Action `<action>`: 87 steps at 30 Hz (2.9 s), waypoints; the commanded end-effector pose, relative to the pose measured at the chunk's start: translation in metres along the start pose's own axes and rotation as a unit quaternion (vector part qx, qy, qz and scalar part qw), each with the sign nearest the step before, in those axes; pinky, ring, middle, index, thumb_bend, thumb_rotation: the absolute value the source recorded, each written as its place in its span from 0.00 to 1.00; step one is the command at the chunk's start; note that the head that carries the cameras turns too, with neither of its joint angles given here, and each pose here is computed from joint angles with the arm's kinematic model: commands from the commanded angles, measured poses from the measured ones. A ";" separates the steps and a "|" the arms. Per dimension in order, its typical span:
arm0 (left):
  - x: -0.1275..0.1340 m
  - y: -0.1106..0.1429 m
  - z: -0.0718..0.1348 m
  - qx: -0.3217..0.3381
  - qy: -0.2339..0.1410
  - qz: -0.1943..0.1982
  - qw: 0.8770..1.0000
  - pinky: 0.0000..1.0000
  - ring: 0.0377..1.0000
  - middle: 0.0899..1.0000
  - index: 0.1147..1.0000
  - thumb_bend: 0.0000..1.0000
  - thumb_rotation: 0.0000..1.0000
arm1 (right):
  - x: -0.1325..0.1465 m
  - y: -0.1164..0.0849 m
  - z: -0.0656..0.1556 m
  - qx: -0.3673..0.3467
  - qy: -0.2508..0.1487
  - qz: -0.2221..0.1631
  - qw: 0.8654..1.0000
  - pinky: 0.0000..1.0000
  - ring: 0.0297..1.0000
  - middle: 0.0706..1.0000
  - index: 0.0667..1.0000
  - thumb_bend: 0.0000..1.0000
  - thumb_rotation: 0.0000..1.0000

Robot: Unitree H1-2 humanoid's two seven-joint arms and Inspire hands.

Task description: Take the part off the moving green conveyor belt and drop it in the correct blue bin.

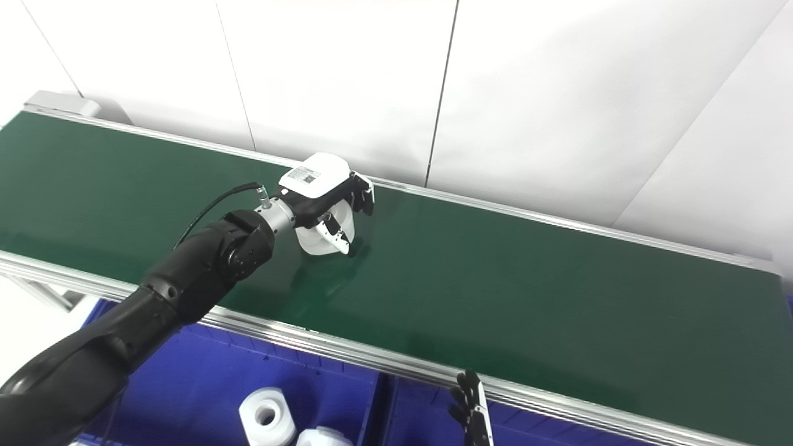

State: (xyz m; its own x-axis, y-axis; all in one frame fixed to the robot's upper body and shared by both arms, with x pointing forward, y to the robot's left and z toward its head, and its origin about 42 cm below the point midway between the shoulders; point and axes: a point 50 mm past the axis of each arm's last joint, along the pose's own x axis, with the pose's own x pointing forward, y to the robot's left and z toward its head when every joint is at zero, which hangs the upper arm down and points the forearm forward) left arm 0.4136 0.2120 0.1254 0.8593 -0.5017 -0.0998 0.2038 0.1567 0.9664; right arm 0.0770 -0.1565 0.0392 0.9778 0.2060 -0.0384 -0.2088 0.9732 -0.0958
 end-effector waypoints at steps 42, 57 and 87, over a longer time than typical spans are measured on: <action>-0.181 0.056 0.125 -0.109 -0.069 0.013 0.992 0.33 0.38 0.47 0.44 0.50 0.00 | -0.012 -0.047 0.055 0.013 -0.061 0.015 0.998 0.89 0.93 0.97 1.00 0.92 1.00; -0.238 -0.004 0.094 -0.117 0.026 -0.057 0.991 0.33 0.37 0.47 0.46 0.50 0.00 | -0.006 -0.070 0.059 0.017 -0.059 0.037 0.997 0.81 0.87 0.92 1.00 0.88 0.97; -0.260 -0.058 0.026 0.011 0.271 0.019 0.962 0.28 0.34 0.43 0.49 0.50 0.00 | 0.004 -0.071 0.051 0.009 -0.057 0.050 0.997 0.81 0.87 0.93 1.00 0.89 0.95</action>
State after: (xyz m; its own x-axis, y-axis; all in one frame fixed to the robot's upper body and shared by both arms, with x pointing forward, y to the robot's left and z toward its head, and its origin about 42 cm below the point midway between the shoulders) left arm 0.1625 0.3079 0.0896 0.9831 0.0049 -0.1832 0.1791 0.1846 0.9664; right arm 0.0968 -0.2204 0.0903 0.9507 0.3082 0.0349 -0.3045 0.9489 -0.0830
